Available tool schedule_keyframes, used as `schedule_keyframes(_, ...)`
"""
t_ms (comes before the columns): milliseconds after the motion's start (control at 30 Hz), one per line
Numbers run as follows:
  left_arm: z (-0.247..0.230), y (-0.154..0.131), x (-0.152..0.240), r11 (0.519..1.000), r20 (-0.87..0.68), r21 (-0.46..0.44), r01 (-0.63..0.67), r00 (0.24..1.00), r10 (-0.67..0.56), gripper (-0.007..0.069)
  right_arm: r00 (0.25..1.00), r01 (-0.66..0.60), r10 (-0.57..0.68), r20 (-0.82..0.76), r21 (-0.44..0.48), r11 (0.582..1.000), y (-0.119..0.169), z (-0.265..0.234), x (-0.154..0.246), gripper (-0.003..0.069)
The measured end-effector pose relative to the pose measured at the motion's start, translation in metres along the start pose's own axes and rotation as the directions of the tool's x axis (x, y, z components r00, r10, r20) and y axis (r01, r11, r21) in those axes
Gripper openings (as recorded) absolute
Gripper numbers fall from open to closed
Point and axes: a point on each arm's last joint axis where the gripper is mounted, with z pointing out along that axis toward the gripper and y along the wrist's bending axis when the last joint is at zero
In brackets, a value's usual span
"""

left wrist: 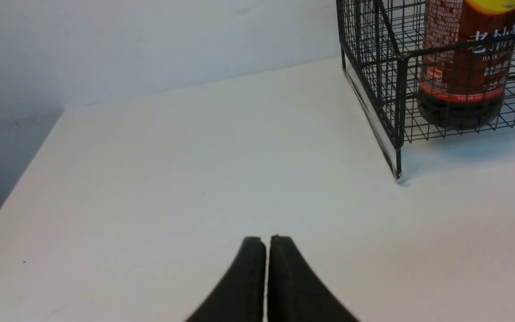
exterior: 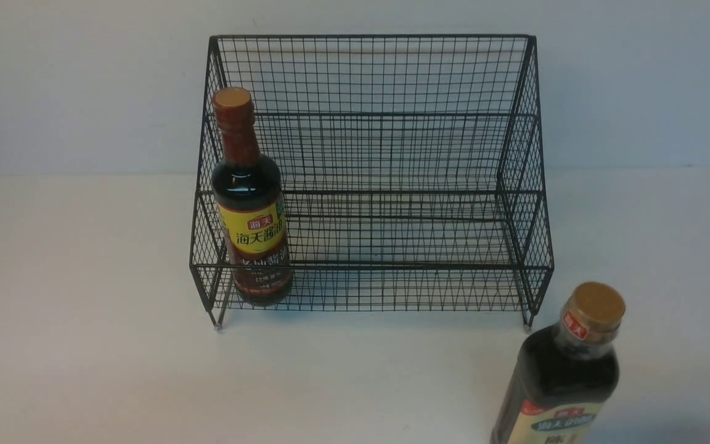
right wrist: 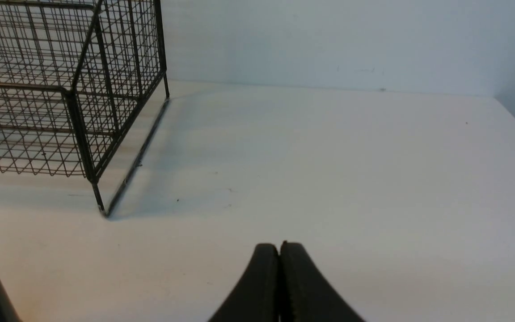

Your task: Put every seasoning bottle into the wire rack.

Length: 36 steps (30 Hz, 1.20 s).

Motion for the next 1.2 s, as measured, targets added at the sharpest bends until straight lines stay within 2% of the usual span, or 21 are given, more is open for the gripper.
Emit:
schedule_keyframes(300,-0.0002,0.0022,0.0064,0.999,-0.069,-0.046,0.03,0.997,-0.033,-0.0005,1.0,0.0,0.0,0.0,0.0,1.0,0.0,0.0,0.0,-0.0015)
schedule_keyframes(1200,-0.0003,0.0021,0.0071,0.999,-0.077,-0.046,0.028,0.997,-0.031,-0.0005,1.0,0.0,0.0,0.0,0.0,1.0,0.0,0.0,0.0,-0.0015)
